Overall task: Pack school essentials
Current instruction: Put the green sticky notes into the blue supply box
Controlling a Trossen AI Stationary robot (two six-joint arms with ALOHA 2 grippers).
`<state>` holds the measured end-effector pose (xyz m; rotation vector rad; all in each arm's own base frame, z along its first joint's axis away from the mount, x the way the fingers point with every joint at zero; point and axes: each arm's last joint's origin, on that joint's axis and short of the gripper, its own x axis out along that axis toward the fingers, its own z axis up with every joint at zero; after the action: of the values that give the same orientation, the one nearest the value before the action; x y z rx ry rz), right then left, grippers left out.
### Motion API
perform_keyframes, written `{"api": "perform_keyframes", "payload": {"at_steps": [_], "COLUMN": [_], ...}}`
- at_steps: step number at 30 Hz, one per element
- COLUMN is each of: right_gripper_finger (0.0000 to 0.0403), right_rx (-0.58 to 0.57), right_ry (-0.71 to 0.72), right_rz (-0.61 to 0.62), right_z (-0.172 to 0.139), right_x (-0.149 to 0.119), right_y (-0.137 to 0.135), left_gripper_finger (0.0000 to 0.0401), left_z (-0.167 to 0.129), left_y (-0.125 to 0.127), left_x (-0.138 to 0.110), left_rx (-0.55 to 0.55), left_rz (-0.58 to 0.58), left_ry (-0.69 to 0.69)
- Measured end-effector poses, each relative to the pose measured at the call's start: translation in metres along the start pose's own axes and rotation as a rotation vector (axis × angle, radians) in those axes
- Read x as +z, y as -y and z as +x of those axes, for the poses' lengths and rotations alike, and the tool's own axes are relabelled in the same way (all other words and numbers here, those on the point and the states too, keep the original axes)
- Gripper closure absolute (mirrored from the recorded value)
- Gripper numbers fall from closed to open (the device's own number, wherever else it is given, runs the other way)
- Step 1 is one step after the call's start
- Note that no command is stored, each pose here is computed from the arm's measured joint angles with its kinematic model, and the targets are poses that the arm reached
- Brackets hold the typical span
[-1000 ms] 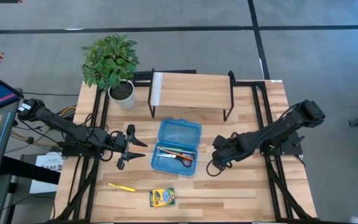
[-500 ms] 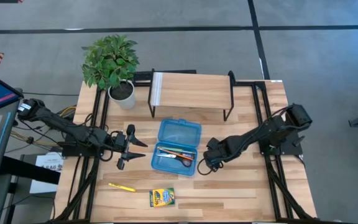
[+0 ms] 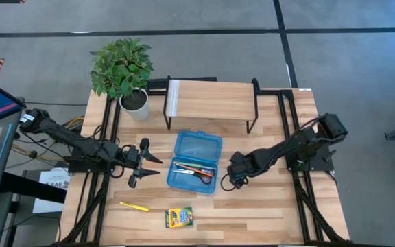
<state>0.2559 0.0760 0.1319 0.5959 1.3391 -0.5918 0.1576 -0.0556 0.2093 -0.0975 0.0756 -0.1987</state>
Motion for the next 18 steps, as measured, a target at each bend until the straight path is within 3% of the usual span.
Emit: {"api": "perform_keyframes", "payload": {"at_steps": [9, 18], "right_gripper_finger": [0.0022, 0.0091], "right_rx": [-0.003, -0.008], "right_ry": [0.011, 0.008], "right_rz": [0.018, 0.030], "right_z": [0.0012, 0.0008], "right_x": [-0.0010, -0.0007], "right_y": [0.0022, 0.0020], "left_gripper_finger": [0.0227, 0.0227], "left_z": [0.0000, 0.0000], "left_y": [-0.0001, -0.0002], "left_x": [0.0001, 0.0001], "left_rx": [0.001, 0.005], "left_rz": [-0.001, -0.001], "left_ry": [0.001, 0.001]}}
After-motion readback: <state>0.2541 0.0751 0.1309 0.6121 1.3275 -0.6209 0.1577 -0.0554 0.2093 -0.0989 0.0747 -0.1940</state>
